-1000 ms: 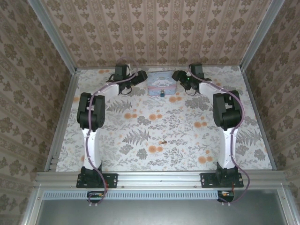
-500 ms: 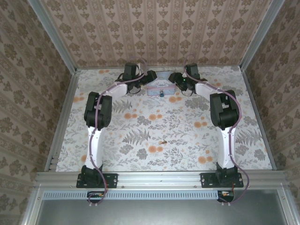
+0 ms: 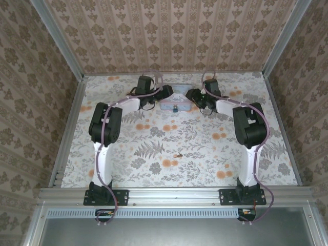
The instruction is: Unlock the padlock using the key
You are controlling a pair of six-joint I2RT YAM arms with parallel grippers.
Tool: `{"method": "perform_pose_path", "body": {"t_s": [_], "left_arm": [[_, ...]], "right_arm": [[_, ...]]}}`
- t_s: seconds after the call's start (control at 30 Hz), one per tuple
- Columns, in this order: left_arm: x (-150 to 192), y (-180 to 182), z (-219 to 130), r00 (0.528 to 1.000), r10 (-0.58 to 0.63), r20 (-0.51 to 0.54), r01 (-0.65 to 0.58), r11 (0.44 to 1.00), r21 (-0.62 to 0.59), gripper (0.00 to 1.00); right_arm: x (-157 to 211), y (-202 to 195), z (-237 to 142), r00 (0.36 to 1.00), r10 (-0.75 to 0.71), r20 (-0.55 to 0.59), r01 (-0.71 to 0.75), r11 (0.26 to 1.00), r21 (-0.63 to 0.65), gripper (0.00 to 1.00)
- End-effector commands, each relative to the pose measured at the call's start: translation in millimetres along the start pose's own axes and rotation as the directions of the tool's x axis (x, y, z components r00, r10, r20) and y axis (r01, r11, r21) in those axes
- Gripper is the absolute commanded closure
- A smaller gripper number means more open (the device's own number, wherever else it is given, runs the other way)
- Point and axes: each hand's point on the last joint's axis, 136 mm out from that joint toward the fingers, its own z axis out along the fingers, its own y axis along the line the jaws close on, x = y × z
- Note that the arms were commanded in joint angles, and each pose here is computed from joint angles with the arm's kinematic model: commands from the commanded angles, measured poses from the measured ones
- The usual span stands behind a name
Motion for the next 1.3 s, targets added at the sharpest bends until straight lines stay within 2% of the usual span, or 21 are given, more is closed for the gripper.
{"method": "perform_pose_path", "body": {"t_s": [0.0, 0.33, 0.67, 0.93, 1.1, 1.27], "left_arm": [[20.8, -50.1, -10.1, 0.999, 0.050, -0.011, -0.049, 0.994, 0.098, 0.05], [92.7, -44.1, -25.5, 0.998, 0.025, -0.050, -0.021, 0.998, 0.063, 0.05], [132.1, -24.5, -38.0, 0.998, -0.045, -0.036, 0.046, 0.999, 0.008, 0.04], [119.4, -17.1, -49.5, 0.999, -0.050, -0.003, 0.050, 0.999, -0.016, 0.03], [99.0, -8.0, -77.6, 0.997, -0.049, 0.058, 0.051, 0.998, -0.030, 0.01], [82.8, -2.2, -114.9, 0.993, -0.011, 0.116, 0.017, 0.999, -0.047, 0.00]], "right_arm": [[17.6, 23.1, -14.9, 1.000, -0.027, -0.011, 0.026, 0.997, -0.073, 0.47], [63.0, 1.3, -47.2, 1.000, -0.012, -0.017, 0.010, 0.997, -0.072, 0.47], [89.9, -11.2, -60.7, 0.999, -0.006, -0.044, 0.003, 0.999, -0.048, 0.45], [79.2, -13.2, -68.1, 0.999, -0.033, -0.010, 0.033, 0.999, 0.000, 0.34], [67.0, -16.9, -94.5, 0.995, -0.070, 0.072, 0.067, 0.996, 0.051, 0.32], [81.9, -23.4, -121.9, 0.988, -0.140, 0.066, 0.134, 0.987, 0.088, 0.32]]}}
